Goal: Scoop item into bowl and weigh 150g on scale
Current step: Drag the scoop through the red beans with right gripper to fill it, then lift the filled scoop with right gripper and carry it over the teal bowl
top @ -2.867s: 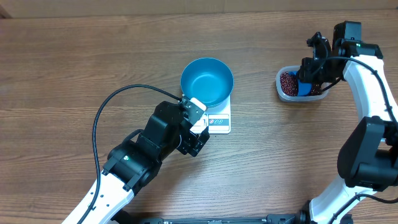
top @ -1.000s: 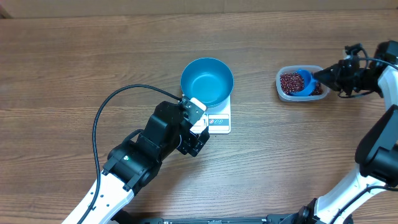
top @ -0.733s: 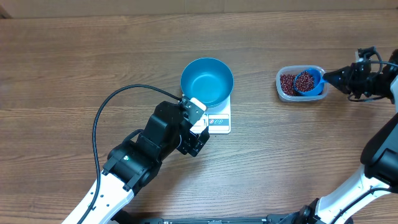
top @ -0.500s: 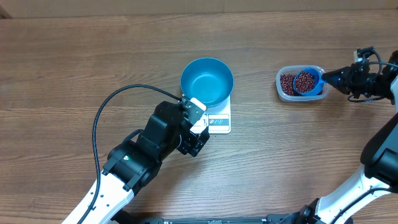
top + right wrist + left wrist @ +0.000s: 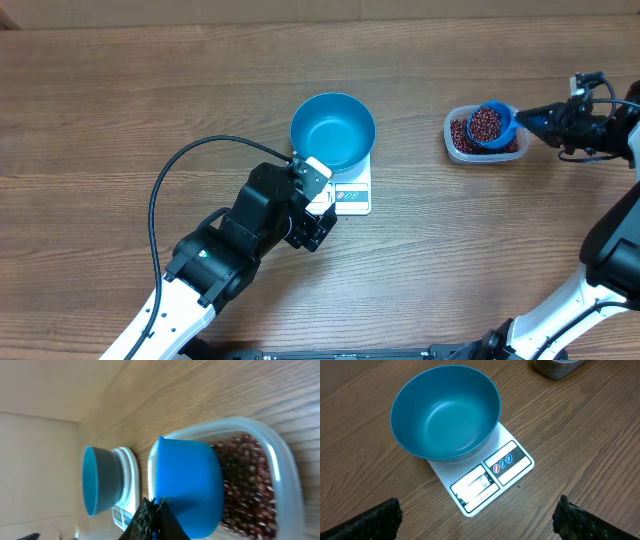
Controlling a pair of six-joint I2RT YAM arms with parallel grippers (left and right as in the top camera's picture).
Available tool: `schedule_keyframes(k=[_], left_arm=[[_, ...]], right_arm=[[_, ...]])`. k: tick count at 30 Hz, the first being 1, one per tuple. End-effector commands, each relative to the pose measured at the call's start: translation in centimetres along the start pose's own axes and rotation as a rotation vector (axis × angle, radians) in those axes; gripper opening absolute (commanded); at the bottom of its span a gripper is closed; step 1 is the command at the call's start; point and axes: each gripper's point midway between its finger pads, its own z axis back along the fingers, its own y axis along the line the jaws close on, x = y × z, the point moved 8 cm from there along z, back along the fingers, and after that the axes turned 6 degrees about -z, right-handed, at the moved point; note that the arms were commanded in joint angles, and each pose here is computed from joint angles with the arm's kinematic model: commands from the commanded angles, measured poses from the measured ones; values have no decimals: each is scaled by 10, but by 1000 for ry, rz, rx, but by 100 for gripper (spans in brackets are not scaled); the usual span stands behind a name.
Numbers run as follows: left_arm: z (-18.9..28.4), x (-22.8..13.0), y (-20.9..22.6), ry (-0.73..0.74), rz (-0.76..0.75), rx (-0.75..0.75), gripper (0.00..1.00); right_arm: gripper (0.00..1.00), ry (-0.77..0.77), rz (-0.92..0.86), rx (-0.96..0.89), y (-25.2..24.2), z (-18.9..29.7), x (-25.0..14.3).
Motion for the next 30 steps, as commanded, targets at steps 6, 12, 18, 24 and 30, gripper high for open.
schedule_keyframes(k=[6, 12, 18, 24, 30], left_arm=[[-2, -2, 0, 7, 6, 4, 100], [-2, -2, 0, 7, 6, 4, 99], [-2, -2, 0, 7, 6, 4, 100], [-2, -2, 0, 7, 6, 4, 100], [-2, -2, 0, 7, 6, 4, 100]], right_arm=[[4, -21, -3, 239, 18, 2, 2], [4, -42, 7, 444, 37, 9, 5], [4, -49, 17, 555, 50, 15, 8], [4, -5, 11, 564, 64, 4, 5], [4, 43, 66, 578, 91, -8, -1]])
